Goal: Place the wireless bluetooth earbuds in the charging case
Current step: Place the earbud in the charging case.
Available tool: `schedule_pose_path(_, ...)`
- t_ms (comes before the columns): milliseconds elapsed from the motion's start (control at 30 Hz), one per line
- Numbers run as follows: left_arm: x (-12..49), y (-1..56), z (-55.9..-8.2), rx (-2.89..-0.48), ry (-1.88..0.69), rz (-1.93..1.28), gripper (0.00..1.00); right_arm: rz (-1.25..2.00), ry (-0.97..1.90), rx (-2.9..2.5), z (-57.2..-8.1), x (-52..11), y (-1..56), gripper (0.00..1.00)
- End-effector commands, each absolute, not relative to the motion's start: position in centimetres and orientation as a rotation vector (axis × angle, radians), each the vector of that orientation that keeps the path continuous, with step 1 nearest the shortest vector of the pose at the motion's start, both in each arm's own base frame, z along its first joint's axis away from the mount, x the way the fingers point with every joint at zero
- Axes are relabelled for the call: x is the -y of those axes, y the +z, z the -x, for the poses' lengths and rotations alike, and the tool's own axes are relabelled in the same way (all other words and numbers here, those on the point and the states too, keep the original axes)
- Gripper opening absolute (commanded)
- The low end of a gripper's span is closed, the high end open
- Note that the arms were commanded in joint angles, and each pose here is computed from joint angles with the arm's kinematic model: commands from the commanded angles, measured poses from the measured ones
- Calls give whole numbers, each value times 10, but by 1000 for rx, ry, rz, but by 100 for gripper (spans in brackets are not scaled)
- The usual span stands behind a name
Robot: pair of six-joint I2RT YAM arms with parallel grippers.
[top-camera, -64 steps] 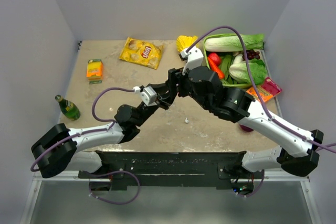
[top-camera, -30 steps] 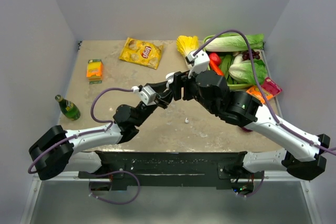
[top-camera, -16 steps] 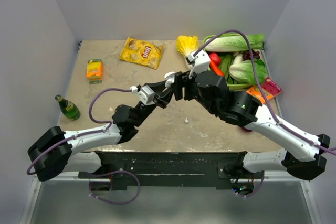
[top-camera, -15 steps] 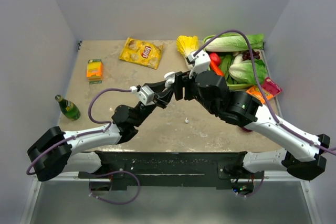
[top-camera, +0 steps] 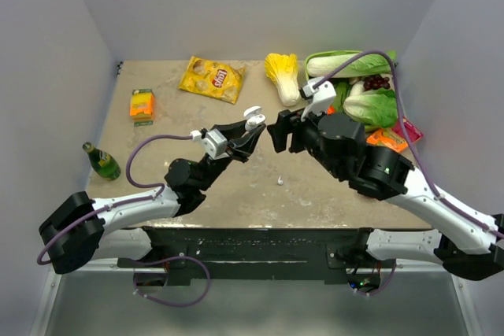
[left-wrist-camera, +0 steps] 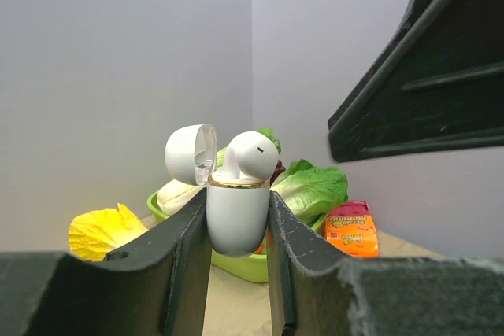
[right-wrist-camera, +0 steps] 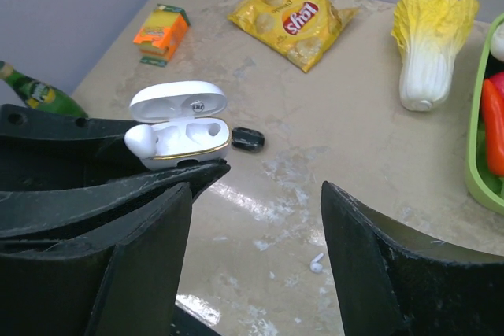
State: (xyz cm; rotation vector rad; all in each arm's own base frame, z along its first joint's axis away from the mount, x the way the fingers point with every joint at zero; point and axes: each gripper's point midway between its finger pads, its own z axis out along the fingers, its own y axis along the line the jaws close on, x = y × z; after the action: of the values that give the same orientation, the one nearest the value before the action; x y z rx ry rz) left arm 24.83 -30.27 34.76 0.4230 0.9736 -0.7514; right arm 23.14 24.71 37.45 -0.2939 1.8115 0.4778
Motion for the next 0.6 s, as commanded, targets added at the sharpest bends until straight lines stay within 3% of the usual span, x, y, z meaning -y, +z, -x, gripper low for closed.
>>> schedule_pose_path(0, 294, 368, -241, -894, -752, -399, 0, 325, 649, -1669, -218, -255, 414, 70)
schedule_pose_path(233, 296, 367, -241, -898, -753, -404, 0, 372, 677, -1660, -218, -269, 415, 78)
schedule_pose_path(567, 300, 363, -240, -902, -763, -426, 0, 364, 631, -1683, -230, -279, 410, 79)
